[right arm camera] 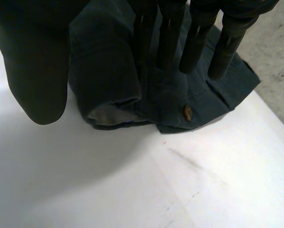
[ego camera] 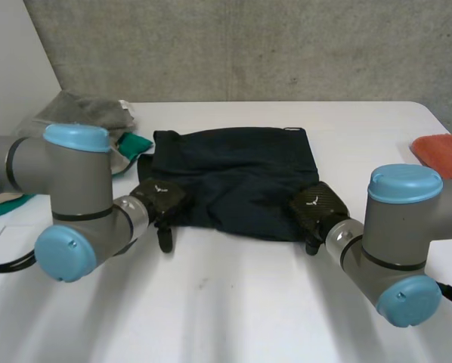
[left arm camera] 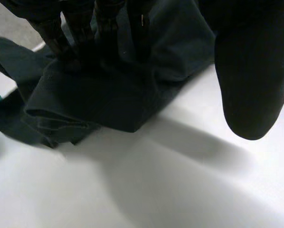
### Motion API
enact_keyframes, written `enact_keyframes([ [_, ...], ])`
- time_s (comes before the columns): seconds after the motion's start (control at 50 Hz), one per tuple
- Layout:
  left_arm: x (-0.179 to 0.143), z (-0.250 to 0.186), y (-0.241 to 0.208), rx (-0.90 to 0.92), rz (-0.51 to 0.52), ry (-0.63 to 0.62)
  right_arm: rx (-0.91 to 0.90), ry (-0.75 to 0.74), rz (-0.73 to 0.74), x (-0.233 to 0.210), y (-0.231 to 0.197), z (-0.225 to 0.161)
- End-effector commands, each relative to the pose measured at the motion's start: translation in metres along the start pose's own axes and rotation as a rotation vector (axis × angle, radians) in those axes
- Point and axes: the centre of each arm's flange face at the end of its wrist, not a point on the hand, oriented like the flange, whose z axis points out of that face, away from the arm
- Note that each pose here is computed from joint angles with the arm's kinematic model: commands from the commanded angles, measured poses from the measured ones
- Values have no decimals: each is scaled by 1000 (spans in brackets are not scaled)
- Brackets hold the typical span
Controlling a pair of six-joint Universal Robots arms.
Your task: Fold the laundry.
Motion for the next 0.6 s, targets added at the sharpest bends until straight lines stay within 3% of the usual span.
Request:
enact_keyframes([
  [0.02, 0, 15, -8, 34, 74, -41, 31, 36, 0, 5, -2, 11],
  [0.28, 7, 44, -24, 122, 226, -116, 62, 140, 53, 22, -19, 17],
  [0.6, -4, 65, -43, 260, 359, -267, 37, 135, 112, 35, -31, 9],
])
